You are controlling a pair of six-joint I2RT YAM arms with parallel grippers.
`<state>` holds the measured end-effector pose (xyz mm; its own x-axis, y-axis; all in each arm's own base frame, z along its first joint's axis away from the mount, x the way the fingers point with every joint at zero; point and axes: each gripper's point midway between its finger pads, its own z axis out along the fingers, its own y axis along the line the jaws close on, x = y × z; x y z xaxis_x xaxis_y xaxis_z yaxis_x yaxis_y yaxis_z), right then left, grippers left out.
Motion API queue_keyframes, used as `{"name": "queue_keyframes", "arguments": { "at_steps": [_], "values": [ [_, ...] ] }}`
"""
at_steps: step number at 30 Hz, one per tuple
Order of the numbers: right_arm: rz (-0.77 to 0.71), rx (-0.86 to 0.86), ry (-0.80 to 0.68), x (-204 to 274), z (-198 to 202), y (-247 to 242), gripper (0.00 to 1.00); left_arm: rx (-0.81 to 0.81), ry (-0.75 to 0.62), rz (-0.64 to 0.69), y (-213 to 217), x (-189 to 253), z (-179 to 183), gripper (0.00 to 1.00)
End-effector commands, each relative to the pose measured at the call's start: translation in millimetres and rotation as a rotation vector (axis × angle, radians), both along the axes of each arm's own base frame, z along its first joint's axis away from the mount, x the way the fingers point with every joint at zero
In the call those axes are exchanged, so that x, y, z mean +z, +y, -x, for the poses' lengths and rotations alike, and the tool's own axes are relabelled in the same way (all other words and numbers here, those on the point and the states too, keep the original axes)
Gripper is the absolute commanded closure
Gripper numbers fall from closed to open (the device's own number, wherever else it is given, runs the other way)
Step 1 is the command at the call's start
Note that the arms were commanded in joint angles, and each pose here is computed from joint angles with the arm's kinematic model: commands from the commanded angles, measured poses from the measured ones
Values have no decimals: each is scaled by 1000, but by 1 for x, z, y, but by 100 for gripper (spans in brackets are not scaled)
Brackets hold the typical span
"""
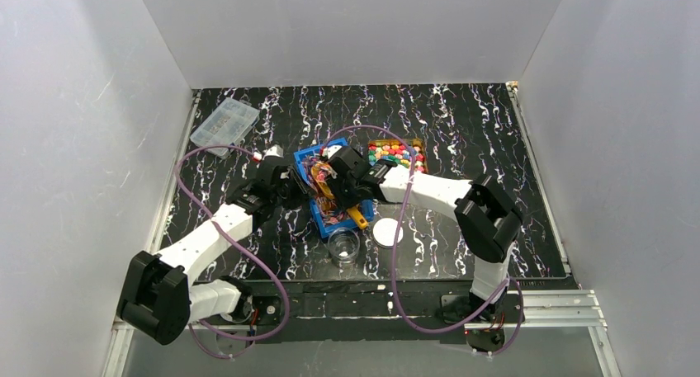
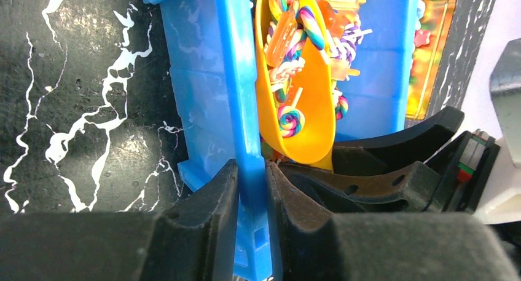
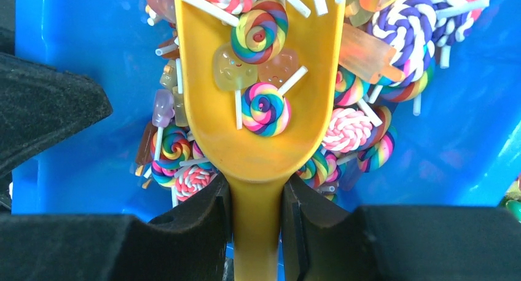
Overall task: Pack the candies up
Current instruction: Scoop the fake candies from the storage box.
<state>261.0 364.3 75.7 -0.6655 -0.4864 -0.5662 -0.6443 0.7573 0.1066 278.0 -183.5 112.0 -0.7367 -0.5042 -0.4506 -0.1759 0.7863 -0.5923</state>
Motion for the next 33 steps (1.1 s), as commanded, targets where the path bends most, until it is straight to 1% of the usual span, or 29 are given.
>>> {"name": "queue_keyframes", "arguments": {
  "at_steps": [1,3,4,6,11,21,25,33],
  "values": [
    [-49,-9,-62,23,-8,-4,99,-92,51,-62,-3,-8,16,77],
    [-54,-4,-64,25,-6,-6,99,-93,46,-66,-3,-6,14,72],
    [-58,-1,-66,27,-5,-7,99,-91,44,-68,-3,-4,13,65],
    [-61,7,-70,29,-2,-8,99,-96,32,-69,-4,0,11,56],
    [-67,21,-83,35,5,-11,99,-111,16,-85,-4,11,8,44],
    [-91,34,-130,55,18,-19,99,-164,5,-97,-5,36,12,35],
    [-96,46,-144,62,28,-25,99,-196,16,-104,-6,49,18,29],
    [-80,81,-161,80,54,-40,99,-298,18,-114,-5,75,38,21]
  ]
}}
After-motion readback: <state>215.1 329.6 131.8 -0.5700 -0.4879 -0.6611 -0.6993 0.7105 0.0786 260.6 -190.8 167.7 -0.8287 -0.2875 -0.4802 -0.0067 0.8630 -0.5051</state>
